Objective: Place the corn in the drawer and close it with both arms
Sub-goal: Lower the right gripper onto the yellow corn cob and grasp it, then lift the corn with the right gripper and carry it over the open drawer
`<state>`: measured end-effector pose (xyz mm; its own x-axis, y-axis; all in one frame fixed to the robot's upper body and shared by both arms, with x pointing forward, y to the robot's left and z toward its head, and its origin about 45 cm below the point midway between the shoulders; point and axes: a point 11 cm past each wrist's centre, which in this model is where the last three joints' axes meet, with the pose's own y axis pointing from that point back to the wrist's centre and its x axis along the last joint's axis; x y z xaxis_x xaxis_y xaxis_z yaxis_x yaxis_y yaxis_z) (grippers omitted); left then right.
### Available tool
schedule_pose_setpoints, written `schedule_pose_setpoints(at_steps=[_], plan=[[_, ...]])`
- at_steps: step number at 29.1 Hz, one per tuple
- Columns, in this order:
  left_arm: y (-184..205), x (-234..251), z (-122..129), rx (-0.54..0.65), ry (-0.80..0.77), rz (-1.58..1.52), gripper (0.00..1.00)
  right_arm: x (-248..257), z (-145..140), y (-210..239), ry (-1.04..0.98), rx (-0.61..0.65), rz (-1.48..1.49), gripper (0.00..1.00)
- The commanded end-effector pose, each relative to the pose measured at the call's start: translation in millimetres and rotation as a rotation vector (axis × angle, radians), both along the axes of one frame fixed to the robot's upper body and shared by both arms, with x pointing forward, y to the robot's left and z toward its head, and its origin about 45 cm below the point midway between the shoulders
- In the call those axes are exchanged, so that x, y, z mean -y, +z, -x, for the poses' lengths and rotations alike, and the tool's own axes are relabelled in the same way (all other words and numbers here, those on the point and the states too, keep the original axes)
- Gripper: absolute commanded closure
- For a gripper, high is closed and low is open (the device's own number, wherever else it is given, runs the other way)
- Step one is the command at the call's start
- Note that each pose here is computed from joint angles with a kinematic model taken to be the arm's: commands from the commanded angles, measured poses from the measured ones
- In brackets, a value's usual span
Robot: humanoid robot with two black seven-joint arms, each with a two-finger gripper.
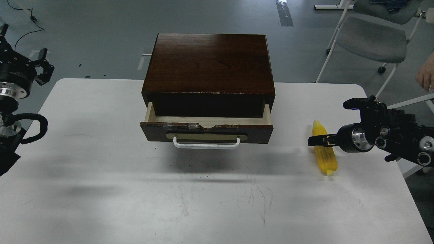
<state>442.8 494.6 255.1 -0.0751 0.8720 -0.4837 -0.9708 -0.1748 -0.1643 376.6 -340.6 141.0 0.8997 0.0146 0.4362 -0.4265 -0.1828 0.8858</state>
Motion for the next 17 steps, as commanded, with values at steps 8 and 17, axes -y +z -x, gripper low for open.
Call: schedule_pose_setpoints(at_steps=[8,17], plan=[[2,0,-1,0.005,0.000,-0.002,0.01,4,-27,40,-0.016,0.121,-0.011,0.76],[15,-15,2,0.005,0.014,-0.034,0.01,-49,-88,214,0.184,0.504,-0.022,0.81]])
